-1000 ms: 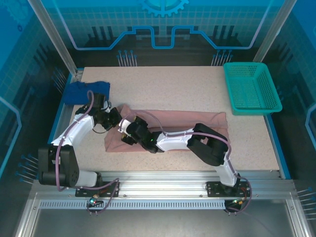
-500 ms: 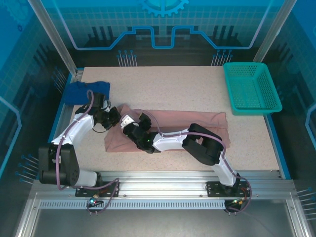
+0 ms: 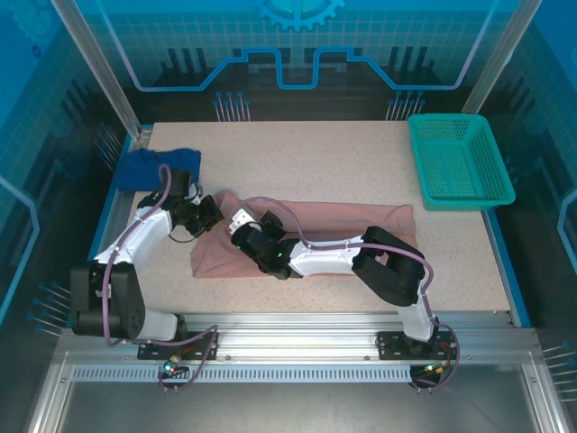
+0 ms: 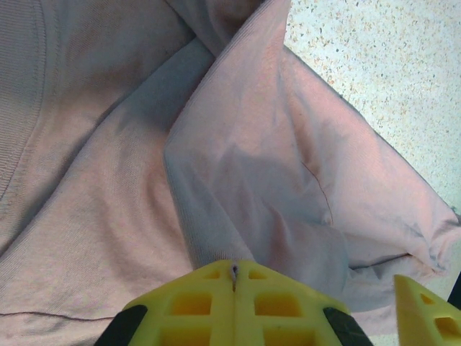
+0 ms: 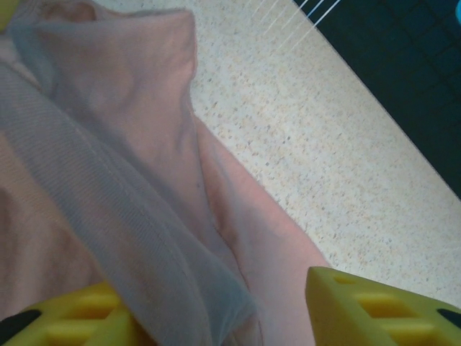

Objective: Fold the inside-out t-shirt
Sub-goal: Fold the T-shirt at the center of the table, then smooth out the T-shirt at the center of the table, then fold the T-shirt at the center of the table.

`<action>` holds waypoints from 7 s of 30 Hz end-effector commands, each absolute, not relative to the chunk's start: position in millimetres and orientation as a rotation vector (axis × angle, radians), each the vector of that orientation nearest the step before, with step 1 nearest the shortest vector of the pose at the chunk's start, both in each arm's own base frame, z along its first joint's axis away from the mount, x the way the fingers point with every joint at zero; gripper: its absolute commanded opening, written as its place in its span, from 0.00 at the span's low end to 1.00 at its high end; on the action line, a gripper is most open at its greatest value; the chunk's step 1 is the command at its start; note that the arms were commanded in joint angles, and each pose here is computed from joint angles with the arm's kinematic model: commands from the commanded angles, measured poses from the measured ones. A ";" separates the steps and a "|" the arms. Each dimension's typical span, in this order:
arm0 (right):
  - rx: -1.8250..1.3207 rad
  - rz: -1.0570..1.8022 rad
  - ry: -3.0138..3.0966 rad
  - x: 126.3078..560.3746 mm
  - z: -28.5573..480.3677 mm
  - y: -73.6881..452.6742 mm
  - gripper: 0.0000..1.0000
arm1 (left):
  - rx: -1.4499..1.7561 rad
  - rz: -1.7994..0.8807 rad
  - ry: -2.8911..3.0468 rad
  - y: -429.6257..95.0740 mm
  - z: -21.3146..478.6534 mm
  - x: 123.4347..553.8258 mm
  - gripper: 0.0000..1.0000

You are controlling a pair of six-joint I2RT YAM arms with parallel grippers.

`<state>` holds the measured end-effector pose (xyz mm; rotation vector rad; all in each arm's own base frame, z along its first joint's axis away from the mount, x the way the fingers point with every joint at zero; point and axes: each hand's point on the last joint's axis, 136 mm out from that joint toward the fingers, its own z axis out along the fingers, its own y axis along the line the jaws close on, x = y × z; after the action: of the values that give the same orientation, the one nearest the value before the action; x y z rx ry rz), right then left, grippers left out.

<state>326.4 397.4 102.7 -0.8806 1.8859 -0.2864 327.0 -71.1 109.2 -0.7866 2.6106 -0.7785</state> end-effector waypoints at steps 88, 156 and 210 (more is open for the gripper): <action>-0.235 0.148 2.806 400.9 11.0 173.7 0.60 | -0.747 -0.778 2.530 -61.9 55.9 446.6 0.32; -0.487 0.304 2.517 370.3 110.0 211.1 0.84 | -0.795 -0.341 2.503 7.7 71.1 379.5 0.91; -0.500 0.361 2.558 371.5 88.8 220.4 0.88 | -0.339 -0.643 2.806 -110.0 18.5 338.5 0.41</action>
<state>370.7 224.4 95.9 -0.5107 2.5328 0.3772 349.8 -88.3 19.9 -0.3865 2.7882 -0.4894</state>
